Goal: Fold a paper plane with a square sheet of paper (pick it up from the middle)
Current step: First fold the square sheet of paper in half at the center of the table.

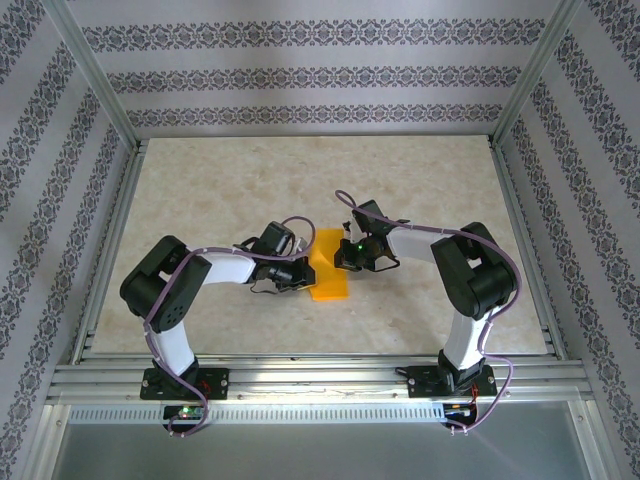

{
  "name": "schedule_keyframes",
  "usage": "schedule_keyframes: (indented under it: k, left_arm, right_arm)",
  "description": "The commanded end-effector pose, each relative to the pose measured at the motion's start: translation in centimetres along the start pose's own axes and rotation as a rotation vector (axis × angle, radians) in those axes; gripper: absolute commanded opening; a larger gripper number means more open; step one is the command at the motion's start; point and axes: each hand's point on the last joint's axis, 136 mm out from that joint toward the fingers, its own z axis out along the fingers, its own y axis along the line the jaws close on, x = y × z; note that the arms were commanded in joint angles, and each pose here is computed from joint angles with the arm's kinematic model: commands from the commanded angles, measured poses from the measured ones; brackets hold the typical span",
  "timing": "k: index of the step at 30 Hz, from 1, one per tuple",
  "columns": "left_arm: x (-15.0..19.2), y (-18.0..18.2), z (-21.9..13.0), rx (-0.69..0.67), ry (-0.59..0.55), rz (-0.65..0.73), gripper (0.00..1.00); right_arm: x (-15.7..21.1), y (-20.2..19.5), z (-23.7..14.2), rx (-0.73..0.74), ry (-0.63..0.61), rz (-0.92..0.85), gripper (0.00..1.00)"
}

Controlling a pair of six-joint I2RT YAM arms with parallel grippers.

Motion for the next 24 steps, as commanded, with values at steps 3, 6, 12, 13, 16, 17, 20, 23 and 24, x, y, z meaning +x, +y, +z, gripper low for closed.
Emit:
schedule_keyframes:
  k: [3,6,12,13,16,17,20,23,24]
  left_arm:
    - [1.8,2.0,-0.7,-0.089,0.025,0.002,0.06]
    - [0.7,-0.4,-1.7,-0.047,-0.004,0.041,0.07]
    - [-0.3,-4.4,-2.5,0.081,-0.046,0.054,0.07]
    - [-0.3,-4.7,-2.4,0.099,-0.045,0.049,0.07]
    - [-0.1,-4.5,-1.5,0.113,-0.029,0.037,0.07]
    - [0.0,-4.2,-1.2,0.106,-0.022,0.032,0.08]
    - [0.8,-3.2,-0.6,0.098,-0.003,0.025,0.07]
    - [2.7,-0.7,0.0,0.044,0.053,0.032,0.08]
    - [3.5,0.2,0.1,0.025,0.072,0.03,0.08]
  right_arm:
    - [2.5,-4.1,0.6,0.149,0.055,0.067,0.0]
    - [2.5,-4.1,0.5,0.149,0.053,0.066,0.0]
    - [2.5,-4.0,0.3,0.15,0.048,0.064,0.0]
    - [2.5,-4.1,0.3,0.151,0.049,0.067,0.0]
    - [2.4,-3.9,0.4,0.143,0.045,0.066,0.0]
    - [2.4,-3.9,0.4,0.143,0.046,0.067,0.0]
    - [2.6,-4.1,0.3,0.151,0.047,0.064,0.0]
    - [2.8,-4.3,0.3,0.155,0.054,0.064,0.0]
    - [2.8,-4.3,0.3,0.156,0.055,0.062,0.0]
